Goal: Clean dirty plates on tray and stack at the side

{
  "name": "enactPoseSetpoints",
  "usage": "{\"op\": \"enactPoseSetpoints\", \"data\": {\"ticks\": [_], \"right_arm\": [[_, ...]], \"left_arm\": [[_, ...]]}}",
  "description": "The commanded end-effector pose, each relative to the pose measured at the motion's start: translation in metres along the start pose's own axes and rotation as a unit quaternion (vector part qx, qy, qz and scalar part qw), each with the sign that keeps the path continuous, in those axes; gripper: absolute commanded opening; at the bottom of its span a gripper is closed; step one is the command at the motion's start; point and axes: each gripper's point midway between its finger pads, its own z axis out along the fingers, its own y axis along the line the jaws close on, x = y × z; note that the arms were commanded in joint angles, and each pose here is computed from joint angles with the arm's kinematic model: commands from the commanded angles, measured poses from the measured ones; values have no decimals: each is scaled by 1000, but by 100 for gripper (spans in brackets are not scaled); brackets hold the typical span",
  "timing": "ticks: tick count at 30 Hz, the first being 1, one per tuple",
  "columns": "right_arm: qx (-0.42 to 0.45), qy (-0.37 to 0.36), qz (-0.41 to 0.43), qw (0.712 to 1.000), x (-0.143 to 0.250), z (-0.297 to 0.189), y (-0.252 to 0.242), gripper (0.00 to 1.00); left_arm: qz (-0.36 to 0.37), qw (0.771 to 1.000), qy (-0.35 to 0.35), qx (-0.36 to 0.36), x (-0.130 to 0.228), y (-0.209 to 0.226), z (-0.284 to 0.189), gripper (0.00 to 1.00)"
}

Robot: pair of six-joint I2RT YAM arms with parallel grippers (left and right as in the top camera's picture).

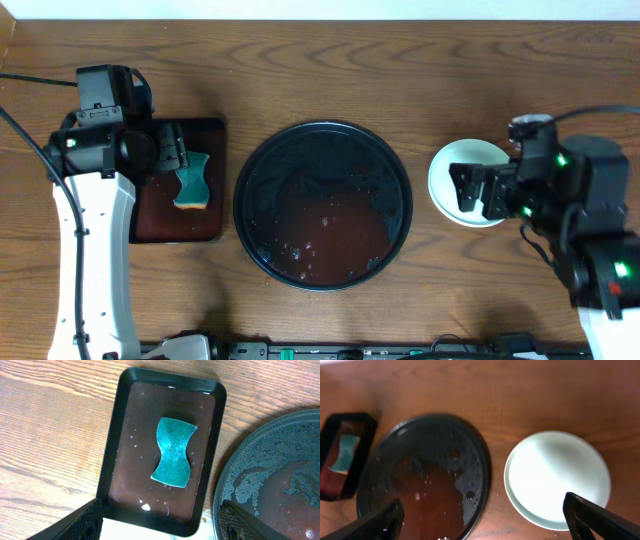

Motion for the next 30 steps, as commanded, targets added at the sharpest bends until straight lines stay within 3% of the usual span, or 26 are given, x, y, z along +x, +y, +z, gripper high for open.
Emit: {"op": "enactPoseSetpoints", "data": {"ticks": [1,7,14,20,26,30], "right_arm": [[1,-54,-21,998,-12,-32,7,99],[-23,-81,-29,996,-4,-62,20,99],[80,-96,-26,992,-3,-72,-15,99],[107,-117,-29,987,-4,-77,-24,99],[89,-175,-39,980,4,-61,-26,99],[63,-251,-51,965,10,-44,-26,99]], "left_arm": [[-8,1000,-5,-5,-3,3,-3,74],[-8,1000,-5,-5,-3,3,-3,75],[-8,1000,-5,-5,-3,3,-3,75],[-8,1000,-5,-5,-3,3,-3,75],[-8,1000,-5,-5,-3,3,-3,75],[-8,1000,-5,-5,-3,3,-3,75]]}}
